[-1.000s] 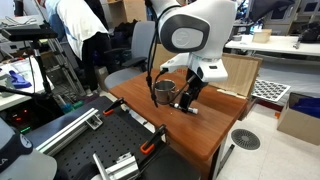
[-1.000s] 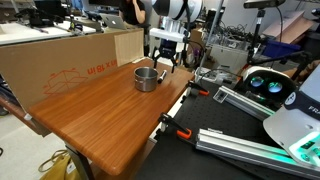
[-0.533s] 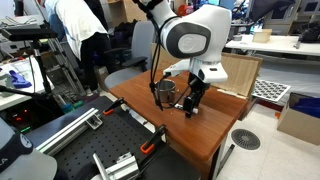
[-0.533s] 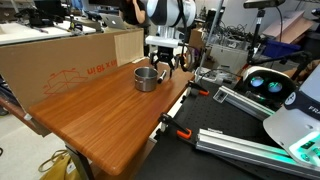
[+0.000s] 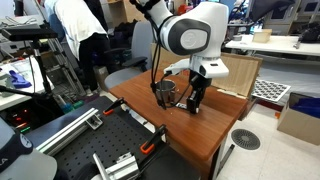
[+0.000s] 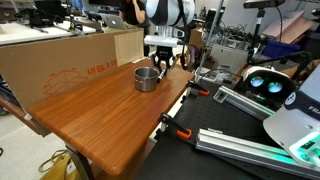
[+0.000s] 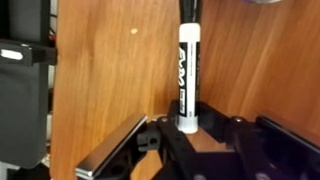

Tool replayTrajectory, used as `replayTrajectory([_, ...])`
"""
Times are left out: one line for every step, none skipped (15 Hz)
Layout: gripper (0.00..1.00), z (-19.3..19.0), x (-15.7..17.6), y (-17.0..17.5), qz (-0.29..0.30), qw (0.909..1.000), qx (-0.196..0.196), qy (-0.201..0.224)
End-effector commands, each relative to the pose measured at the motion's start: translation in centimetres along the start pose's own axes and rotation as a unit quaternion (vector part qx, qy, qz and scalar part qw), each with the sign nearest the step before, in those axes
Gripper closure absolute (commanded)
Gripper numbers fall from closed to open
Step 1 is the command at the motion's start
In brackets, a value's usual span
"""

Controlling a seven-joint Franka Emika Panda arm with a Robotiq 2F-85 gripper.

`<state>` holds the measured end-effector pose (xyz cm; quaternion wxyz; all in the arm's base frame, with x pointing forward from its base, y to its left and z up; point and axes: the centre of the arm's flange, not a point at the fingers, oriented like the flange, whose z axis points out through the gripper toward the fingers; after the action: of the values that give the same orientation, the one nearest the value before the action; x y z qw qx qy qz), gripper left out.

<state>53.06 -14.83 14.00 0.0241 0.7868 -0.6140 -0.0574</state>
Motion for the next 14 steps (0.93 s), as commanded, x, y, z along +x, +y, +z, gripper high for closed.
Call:
replayTrajectory([0.94, -0.2, 0.0, -0.2, -0.004, 0.9998, 0.009, 0.016])
replayTrajectory([0.94, -0.7, -0.1, 0.0, -0.006, 0.9998, 0.016, 0.014])
replayTrajectory([0.94, -1.1, -0.1, 0.1, -0.008, 0.9995, 0.025, 0.016])
replayTrajectory([0.94, -1.7, -0.1, 0.3, -0.010, 0.9990, 0.037, 0.022])
replayTrajectory([0.94, -2.4, 0.0, 0.5, -0.010, 0.9984, 0.049, 0.029])
replayTrajectory([0.94, -3.2, 0.1, 0.6, -0.008, 0.9975, 0.063, 0.032])
replayTrajectory([0.94, -4.2, 0.2, 0.8, -0.006, 0.9965, 0.075, 0.036])
replayTrajectory([0.94, -5.1, 0.3, 1.1, -0.004, 0.9955, 0.086, 0.040])
replayTrajectory([0.94, -6.1, 0.4, 1.5, -0.003, 0.9944, 0.096, 0.044])
replayTrajectory([0.94, -7.2, 0.5, 2.1, 0.000, 0.9931, 0.108, 0.047])
replayTrajectory([0.94, -8.1, 0.7, 2.6, 0.002, 0.9918, 0.118, 0.050])
replayTrajectory([0.94, -9.1, 0.7, 3.4, 0.006, 0.9904, 0.128, 0.052])
replayTrajectory([0.94, -10.0, 0.8, 3.8, 0.008, 0.9888, 0.138, 0.057])
replayTrajectory([0.94, -11.0, 0.5, 4.6, 0.011, 0.9867, 0.149, 0.064])
